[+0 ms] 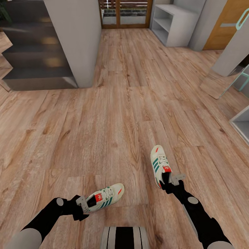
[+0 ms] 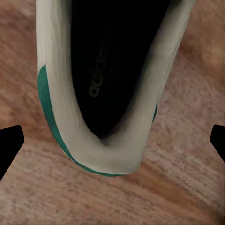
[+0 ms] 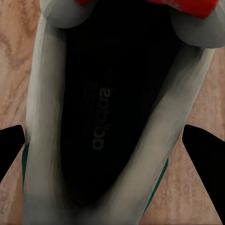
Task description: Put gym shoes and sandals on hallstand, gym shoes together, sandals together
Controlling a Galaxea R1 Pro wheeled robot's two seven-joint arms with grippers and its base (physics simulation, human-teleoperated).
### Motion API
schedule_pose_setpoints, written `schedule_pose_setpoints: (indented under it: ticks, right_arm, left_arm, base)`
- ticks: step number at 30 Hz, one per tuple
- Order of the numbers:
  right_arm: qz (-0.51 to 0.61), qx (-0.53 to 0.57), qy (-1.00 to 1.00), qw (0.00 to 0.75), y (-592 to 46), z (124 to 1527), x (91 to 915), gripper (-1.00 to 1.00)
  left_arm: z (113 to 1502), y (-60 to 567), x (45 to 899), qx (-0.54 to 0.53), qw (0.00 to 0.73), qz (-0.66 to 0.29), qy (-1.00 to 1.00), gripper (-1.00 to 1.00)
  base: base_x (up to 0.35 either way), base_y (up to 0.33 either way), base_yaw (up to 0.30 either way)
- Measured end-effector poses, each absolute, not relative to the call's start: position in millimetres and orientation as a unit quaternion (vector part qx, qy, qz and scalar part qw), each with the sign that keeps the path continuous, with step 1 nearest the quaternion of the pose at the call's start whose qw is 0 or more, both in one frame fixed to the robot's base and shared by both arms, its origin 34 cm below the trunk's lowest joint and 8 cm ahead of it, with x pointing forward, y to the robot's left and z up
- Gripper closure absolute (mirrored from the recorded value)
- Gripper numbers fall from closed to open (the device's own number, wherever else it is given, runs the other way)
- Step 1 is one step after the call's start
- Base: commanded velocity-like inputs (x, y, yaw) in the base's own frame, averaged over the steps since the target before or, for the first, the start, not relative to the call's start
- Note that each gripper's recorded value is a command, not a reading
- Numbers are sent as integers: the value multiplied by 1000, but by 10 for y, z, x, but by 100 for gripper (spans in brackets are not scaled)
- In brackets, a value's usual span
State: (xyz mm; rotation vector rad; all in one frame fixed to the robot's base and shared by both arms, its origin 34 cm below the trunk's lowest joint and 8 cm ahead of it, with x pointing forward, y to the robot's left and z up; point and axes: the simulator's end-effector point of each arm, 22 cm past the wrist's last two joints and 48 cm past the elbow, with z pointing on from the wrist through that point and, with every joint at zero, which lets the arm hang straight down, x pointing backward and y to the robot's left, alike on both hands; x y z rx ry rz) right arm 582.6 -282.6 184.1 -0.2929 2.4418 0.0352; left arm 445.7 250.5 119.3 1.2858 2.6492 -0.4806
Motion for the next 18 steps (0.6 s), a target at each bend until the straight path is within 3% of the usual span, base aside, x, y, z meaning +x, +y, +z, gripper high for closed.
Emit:
schedule_pose_setpoints:
  ticks: [13,18]
  right_arm:
    - [14,-112,935,335,-2824,1844,5830,100]
    - [13,-112,935,335,-2825,1848,5832,100]
  left_arm:
    - [1196,2516,4469,431,79,-160,885,-100]
    - [1196,2512,4463,430,80,-160,885,-100]
  base:
    - [1,0,0]
    - [126,0,0]
